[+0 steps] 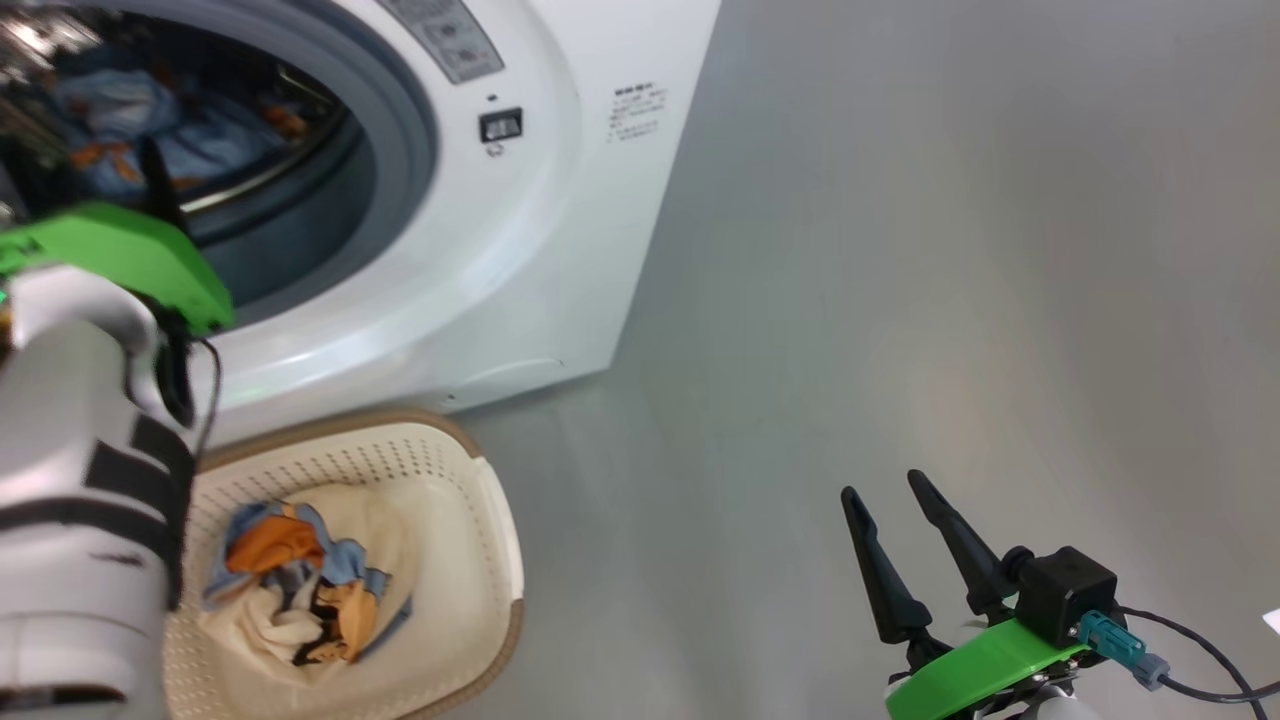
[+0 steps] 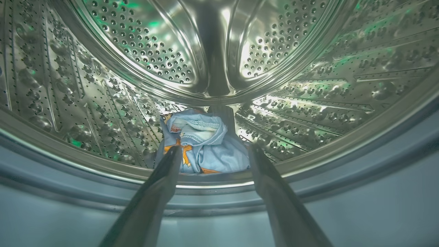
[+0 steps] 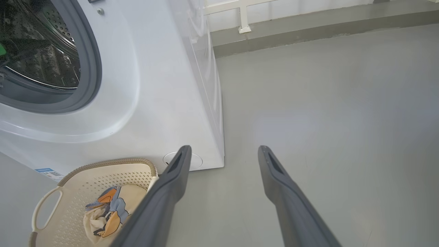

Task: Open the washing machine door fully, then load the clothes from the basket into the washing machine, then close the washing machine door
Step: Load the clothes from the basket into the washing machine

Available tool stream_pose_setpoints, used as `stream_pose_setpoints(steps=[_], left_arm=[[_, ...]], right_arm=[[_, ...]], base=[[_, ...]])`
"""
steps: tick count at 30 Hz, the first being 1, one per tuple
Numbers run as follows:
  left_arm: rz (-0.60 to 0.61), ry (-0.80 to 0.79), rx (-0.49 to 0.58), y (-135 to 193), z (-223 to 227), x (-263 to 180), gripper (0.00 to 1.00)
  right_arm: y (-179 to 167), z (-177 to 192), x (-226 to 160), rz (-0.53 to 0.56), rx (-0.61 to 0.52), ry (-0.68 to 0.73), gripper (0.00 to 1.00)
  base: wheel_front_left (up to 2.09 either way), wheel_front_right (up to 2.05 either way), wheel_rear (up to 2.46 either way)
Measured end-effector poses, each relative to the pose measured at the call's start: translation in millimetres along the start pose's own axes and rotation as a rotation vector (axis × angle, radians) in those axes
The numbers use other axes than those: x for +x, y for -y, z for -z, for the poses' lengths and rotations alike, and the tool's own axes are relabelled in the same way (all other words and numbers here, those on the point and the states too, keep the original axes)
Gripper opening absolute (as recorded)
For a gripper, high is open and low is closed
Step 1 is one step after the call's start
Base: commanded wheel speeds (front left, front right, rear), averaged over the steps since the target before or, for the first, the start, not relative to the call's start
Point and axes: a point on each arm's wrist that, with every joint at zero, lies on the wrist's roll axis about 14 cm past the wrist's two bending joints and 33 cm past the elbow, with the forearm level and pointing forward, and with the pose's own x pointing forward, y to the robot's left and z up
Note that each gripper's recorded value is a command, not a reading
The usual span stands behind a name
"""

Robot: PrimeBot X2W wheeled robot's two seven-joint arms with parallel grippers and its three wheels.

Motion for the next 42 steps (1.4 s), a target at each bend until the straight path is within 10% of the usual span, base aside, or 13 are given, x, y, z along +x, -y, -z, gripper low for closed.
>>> stream_pose_setpoints(steps=[42], left_arm=[[-0.114, 0.141, -0.122, -66, 44, -285, 1.00]], right_arm=[[-3, -65, -39, -0.043, -0.141, 0.232, 1.00]], base=[[0.00, 0.00, 0.00]])
